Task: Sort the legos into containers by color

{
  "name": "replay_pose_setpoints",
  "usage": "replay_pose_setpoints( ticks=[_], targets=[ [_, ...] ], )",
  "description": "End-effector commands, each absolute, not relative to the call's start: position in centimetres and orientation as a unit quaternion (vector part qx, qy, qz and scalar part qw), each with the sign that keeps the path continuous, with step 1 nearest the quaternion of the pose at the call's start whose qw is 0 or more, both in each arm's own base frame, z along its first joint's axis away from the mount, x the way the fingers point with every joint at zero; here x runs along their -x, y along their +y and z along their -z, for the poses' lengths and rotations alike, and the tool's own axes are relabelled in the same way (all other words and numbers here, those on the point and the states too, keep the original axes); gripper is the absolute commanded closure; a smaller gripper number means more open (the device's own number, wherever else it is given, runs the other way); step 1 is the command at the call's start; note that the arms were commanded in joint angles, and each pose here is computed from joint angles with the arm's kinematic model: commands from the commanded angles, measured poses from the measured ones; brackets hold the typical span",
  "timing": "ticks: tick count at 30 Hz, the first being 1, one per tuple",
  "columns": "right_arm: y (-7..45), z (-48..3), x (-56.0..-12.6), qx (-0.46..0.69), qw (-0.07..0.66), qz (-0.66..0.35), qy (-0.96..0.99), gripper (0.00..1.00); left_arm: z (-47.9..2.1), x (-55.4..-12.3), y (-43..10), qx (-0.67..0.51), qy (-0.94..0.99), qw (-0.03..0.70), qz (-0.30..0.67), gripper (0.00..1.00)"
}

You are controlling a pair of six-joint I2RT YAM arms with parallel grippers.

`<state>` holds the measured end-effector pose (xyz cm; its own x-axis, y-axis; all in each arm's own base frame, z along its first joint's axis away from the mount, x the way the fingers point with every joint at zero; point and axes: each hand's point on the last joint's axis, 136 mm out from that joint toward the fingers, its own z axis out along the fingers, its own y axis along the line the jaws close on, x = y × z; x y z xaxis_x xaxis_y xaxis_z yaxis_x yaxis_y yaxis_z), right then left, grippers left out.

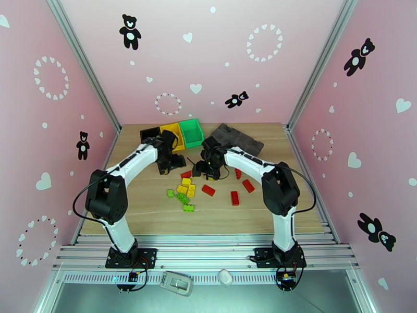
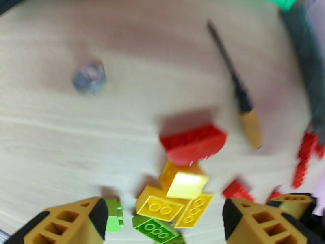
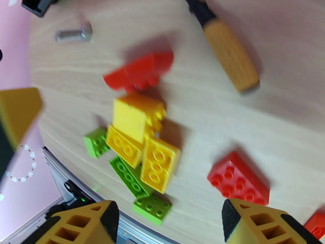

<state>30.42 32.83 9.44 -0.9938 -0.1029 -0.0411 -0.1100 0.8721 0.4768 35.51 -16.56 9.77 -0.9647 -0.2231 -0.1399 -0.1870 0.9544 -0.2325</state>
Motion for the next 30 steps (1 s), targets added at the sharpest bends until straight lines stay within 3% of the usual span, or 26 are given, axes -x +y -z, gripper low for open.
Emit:
replay_pose_setpoints(
  ticks=[1,12,25,30],
  targets=[
    [31.7,-10.5,-29.2,0.055,0.026,-0.238,0.969,0.27,-9.2,-35.0,-17.0,0.064,0.99,0.093,0.082,0.2],
    [28.5,-9.7,-26.0,0.032,0.027,-0.219,0.975,0.26,-5.1,-34.0,-20.4,-0.008,0.998,0.055,0.035,0.21],
    [28.3,-10.3,-25.8,0.032,0.034,-0.221,0.974,0.26,-3.6,-34.8,-21.0,-0.011,0.999,0.041,0.022,0.35],
    [28.4,-10.3,-25.9,0.034,0.034,-0.221,0.974,0.26,-3.4,-34.2,-21.1,-0.017,0.999,0.037,0.016,0.34]
  ],
)
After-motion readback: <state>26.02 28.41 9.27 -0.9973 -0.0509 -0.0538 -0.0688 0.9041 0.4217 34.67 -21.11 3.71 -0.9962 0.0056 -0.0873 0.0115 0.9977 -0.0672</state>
